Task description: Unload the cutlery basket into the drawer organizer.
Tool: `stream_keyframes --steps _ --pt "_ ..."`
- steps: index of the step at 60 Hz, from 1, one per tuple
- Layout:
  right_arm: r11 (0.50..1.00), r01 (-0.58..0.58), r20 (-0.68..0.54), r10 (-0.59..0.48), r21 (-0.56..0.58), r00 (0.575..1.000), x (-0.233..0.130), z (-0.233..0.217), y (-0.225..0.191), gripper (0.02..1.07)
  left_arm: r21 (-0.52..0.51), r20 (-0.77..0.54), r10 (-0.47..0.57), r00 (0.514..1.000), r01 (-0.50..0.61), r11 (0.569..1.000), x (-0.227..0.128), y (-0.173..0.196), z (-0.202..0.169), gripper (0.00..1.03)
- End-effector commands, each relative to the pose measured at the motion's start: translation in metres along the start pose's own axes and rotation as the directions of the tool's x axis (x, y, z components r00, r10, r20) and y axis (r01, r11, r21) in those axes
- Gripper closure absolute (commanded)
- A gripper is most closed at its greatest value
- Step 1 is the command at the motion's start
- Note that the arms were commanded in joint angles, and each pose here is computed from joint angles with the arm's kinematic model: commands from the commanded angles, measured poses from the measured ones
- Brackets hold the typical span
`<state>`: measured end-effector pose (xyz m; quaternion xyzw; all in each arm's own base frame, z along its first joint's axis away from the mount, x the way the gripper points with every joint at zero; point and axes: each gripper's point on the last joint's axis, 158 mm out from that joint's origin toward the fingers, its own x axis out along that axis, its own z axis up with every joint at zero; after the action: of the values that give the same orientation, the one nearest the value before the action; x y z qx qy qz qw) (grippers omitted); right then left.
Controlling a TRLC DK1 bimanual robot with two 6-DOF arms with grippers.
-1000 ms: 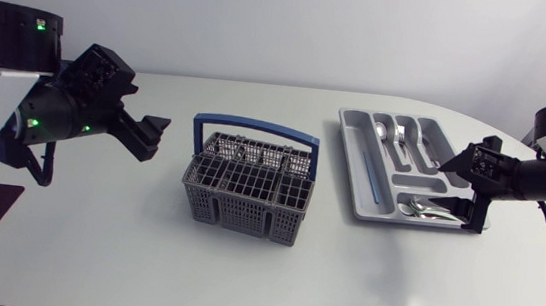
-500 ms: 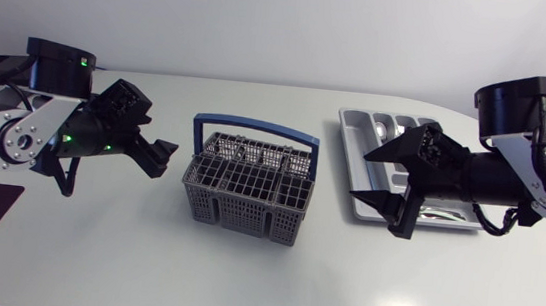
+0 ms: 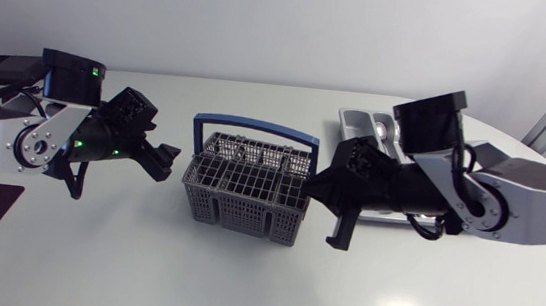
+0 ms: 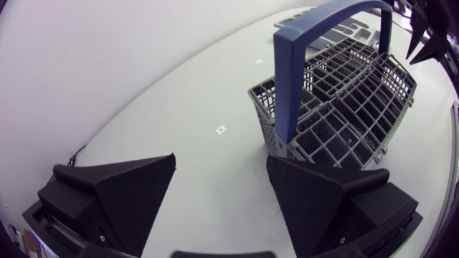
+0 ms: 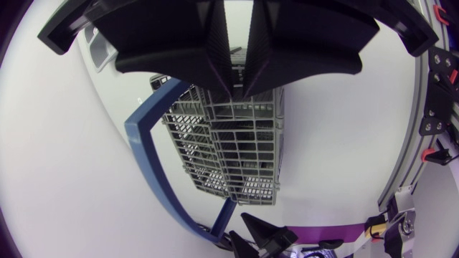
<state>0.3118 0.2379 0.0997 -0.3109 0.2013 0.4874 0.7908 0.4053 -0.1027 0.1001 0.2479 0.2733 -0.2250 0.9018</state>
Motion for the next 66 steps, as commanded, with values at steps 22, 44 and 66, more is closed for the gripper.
stream_keyframes --steps 22,44,66 --pt "0.998 0.061 0.014 -0.061 0.016 0.998 -0.007 0.002 -0.009 1.0 -0.018 0.0 -0.015 1.0 0.015 1.0 -0.002 -0.006 -0.004 0.12" --pt "0.993 0.1 -0.042 -0.097 0.069 0.994 -0.01 -0.045 -0.029 1.0 -0.027 -0.056 -0.03 0.998 0.028 0.999 0.026 -0.002 -0.021 0.12" --pt "0.992 0.091 -0.079 -0.084 0.092 0.993 0.041 -0.058 -0.048 1.0 -0.021 -0.06 -0.064 0.996 0.063 0.998 0.033 -0.015 -0.022 0.11"
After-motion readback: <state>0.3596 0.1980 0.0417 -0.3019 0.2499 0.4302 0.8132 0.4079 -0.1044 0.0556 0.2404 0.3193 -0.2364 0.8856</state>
